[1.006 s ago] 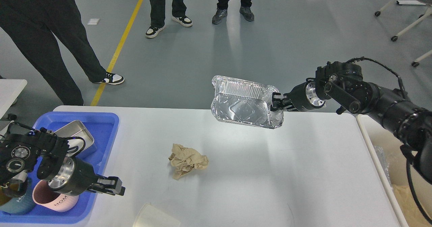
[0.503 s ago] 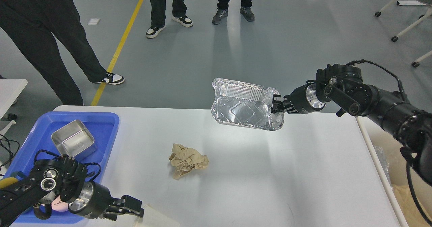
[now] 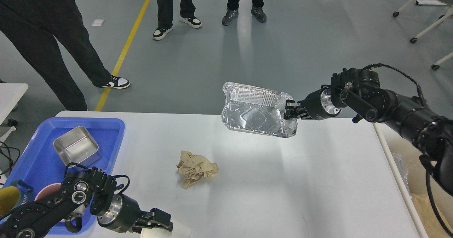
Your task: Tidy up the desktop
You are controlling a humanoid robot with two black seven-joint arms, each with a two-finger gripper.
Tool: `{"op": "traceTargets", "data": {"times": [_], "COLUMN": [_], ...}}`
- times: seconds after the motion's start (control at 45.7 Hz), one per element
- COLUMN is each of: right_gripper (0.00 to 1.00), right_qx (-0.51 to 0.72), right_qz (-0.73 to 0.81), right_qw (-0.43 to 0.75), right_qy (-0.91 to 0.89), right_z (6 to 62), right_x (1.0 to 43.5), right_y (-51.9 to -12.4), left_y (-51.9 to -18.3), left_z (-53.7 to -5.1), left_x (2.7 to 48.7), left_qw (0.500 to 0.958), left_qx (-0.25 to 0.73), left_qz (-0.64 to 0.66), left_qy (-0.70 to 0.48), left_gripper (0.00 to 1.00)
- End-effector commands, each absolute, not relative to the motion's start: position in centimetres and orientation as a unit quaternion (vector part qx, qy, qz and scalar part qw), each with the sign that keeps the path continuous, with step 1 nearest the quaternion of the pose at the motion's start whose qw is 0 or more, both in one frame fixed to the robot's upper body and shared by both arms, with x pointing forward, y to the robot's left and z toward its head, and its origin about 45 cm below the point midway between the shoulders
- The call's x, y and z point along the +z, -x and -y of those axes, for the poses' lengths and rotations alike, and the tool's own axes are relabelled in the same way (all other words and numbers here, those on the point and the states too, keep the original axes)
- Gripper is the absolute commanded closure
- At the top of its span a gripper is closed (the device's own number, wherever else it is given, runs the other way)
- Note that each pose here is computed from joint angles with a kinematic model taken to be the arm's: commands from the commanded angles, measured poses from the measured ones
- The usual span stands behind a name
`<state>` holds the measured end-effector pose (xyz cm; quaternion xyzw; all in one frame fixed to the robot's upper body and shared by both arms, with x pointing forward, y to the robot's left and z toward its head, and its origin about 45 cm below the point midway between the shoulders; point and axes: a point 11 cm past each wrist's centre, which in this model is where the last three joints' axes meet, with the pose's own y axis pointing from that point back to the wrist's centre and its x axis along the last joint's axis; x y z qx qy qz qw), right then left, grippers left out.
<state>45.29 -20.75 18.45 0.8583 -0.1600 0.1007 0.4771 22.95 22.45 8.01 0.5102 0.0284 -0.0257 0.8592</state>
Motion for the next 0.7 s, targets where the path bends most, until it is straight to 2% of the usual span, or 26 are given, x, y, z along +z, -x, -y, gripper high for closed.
{"op": "traceTargets", "data": {"times": [0.0, 0.131, 0.175, 0.306, 0.481, 0.547, 0.678], "right_gripper": [1.0, 1.0, 1.0, 1.0, 1.0, 1.0, 1.0], "right_qx": [0.1, 0.098, 0.098, 0.098, 0.099, 0.1, 0.102], "right_qz": [0.159, 0.159, 0.159, 0.16, 0.159, 0.158, 0.154], "right_qw": [0.478, 0.478, 0.477, 0.478, 0.478, 0.477, 0.474], "right_qy": [-0.858, -0.858, -0.859, -0.858, -0.858, -0.859, -0.861], "right_z": [20.8, 20.8, 20.8, 20.9, 20.8, 20.6, 20.4], "right_x": [18.3, 18.2, 18.2, 18.2, 18.2, 18.4, 18.5], "right_y": [-45.2, -45.1, -45.1, -45.2, -45.2, -45.2, -45.1], "left_y": [-23.0, -23.1, -23.2, -23.4, -24.0, -25.2, -28.1], "left_z": [-22.1, -22.1, -22.1, -22.1, -22.1, -22.4, -26.6], "left_x": [7.9, 8.0, 8.1, 8.2, 8.8, 9.8, 13.7], "left_qw": [0.86, 0.86, 0.86, 0.86, 0.86, 0.86, 0.855], "left_qx": [-0.027, -0.027, -0.027, -0.026, -0.024, -0.013, 0.049], "left_qz": [-0.027, -0.025, -0.024, -0.021, -0.012, 0.0, 0.016], "left_qy": [-0.509, -0.509, -0.509, -0.509, -0.51, -0.51, -0.515], "left_gripper": [0.08, 0.14, 0.19, 0.26, 0.21, 0.2, 0.18]}}
